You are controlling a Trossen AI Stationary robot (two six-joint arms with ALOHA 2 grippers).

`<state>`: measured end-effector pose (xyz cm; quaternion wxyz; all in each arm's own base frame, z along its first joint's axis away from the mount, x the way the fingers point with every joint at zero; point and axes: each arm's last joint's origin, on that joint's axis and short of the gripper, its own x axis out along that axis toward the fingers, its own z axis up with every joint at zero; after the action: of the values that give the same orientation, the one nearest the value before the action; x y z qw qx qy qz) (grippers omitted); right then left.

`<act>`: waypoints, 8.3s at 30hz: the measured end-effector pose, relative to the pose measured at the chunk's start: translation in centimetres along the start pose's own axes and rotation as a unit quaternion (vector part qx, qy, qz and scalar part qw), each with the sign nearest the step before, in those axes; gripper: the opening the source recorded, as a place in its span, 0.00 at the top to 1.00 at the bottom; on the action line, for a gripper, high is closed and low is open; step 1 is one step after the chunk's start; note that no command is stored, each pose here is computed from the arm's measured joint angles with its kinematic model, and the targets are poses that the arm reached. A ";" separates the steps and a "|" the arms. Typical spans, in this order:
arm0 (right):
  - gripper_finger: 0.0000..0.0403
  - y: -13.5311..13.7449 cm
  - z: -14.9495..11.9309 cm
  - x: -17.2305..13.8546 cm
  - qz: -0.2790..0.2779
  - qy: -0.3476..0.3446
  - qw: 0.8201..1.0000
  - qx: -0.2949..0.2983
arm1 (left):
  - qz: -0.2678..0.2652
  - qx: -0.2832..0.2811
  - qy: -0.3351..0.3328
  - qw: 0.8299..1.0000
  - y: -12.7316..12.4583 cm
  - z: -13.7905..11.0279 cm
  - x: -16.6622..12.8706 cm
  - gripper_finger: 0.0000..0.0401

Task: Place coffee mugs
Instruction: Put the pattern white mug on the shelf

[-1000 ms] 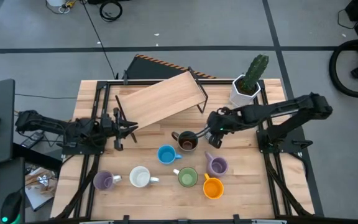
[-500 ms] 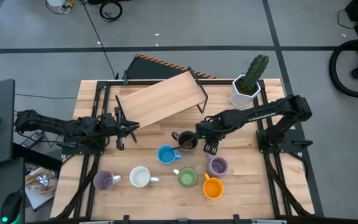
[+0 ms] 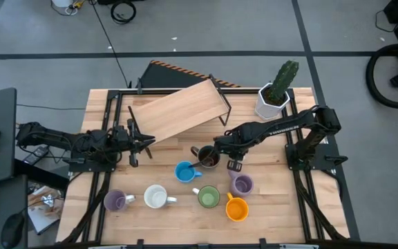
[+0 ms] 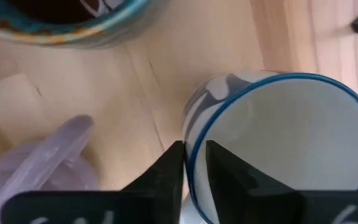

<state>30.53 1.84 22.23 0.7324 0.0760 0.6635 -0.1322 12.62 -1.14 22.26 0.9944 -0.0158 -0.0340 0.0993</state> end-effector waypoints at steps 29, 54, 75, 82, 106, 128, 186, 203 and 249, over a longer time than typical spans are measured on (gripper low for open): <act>0.94 -1.5 0.2 -3.1 -0.016 0.025 0.988 -0.152 | 0.000 0.001 0.001 1.000 0.0 0.0 0.0 0.86; 0.94 -6.0 6.0 -15.6 -0.020 -0.149 0.981 -0.119 | 0.009 0.005 -0.064 0.998 0.2 1.3 0.0 0.86; 0.93 -9.3 10.4 -15.5 -0.028 -0.121 0.977 -0.175 | 0.004 0.006 0.081 0.997 0.6 6.0 3.9 0.93; 0.93 -10.3 10.4 -15.3 -0.029 -0.117 0.976 -0.183 | 0.001 0.002 0.103 0.995 0.4 5.3 4.6 0.93; 0.92 -12.9 11.7 -13.0 -0.015 -0.091 0.980 -0.178 | -0.006 0.020 0.126 0.992 -0.1 4.4 5.7 0.93; 0.71 -13.1 12.3 -12.9 -0.035 -0.110 0.978 -0.174 | -0.007 0.021 0.126 0.992 -0.1 4.4 5.7 0.93; 0.53 -9.7 0.7 -11.5 -0.207 -0.298 0.932 0.020 | -0.022 0.043 0.073 0.996 -0.4 1.5 5.3 0.93; 0.53 -9.3 1.5 -9.2 -0.190 -0.351 0.914 0.067 | -0.022 0.044 0.058 0.997 -0.4 1.8 5.4 0.93; 0.57 -5.1 6.4 -6.6 -0.091 -0.430 0.898 -0.031 | -0.024 0.028 0.050 0.998 -0.5 2.0 5.4 0.93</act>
<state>34.54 -4.23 29.78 0.9332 -0.0715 0.2918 -0.1971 17.83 -0.48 24.61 0.9970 0.0083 0.0180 0.0754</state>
